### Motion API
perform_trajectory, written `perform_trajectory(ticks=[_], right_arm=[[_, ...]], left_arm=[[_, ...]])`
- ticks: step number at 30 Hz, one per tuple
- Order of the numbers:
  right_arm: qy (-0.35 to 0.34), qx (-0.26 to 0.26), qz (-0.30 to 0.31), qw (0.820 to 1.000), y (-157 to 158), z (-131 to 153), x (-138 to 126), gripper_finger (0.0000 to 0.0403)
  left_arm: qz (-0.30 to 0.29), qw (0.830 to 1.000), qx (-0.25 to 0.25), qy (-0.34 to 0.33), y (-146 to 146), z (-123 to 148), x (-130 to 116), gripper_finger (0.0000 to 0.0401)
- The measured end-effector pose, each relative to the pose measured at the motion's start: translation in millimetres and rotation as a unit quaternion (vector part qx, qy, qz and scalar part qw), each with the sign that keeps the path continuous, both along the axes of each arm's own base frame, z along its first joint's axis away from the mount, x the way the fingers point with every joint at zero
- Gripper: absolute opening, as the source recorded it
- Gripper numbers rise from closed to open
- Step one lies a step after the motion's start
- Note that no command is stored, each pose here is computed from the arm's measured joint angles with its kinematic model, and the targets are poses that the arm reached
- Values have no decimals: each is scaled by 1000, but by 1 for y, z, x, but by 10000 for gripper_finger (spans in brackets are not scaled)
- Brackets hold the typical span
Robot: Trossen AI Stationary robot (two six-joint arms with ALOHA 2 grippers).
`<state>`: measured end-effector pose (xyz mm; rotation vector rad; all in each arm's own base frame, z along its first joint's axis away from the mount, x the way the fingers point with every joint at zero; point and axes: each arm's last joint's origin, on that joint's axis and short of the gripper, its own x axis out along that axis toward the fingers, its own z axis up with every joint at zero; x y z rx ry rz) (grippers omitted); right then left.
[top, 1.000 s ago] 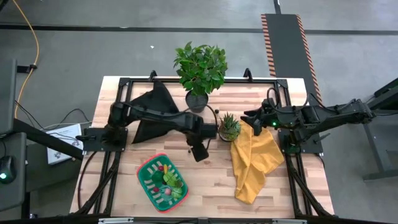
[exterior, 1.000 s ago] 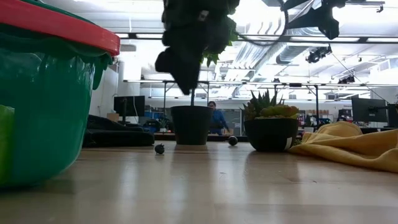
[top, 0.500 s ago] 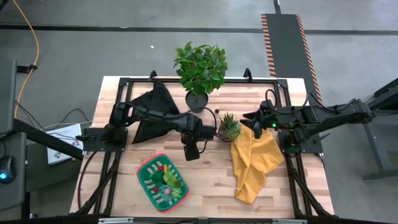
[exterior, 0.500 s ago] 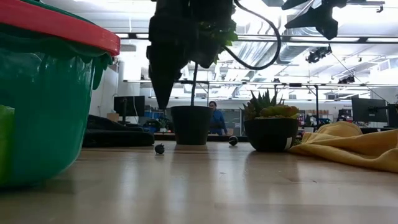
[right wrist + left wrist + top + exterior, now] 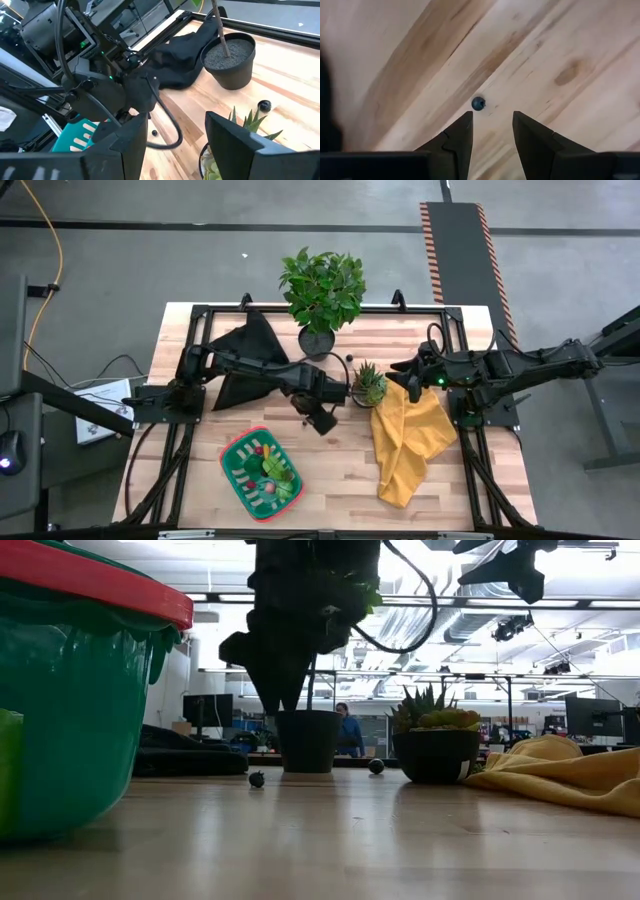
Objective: Pick and placing Produce into tupperware
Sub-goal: Put the blueberry into the blue basket
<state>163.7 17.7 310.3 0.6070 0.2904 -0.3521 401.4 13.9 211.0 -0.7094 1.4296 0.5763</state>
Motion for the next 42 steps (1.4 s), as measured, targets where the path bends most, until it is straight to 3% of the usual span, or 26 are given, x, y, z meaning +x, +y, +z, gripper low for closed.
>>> perform_trajectory(ticks=[7, 11, 16, 27, 32, 42], right_arm=[[-4, 6, -2, 1000, 0, 0, 0, 191], [3, -19, 8, 1000, 0, 0, 0, 191], [3, -31, 37, 999, 1, 1, 0, 191], [7, -103, 173, 980, 7, 4, -2, 191], [3, -134, 219, 966, 8, 5, -3, 191], [-24, -161, 215, 963, -2, 14, -24, 191]], left_arm=[[109, 994, -10, 10, 0, 0, -1, 127], [161, 987, -23, 14, -1, 0, -1, 127], [175, 984, -23, 18, -2, 0, -1, 127], [260, 964, -14, 59, -17, 0, -8, 127], [326, 944, -27, 52, -17, -1, -5, 127], [369, 927, -45, 61, -19, -25, 8, 127]])
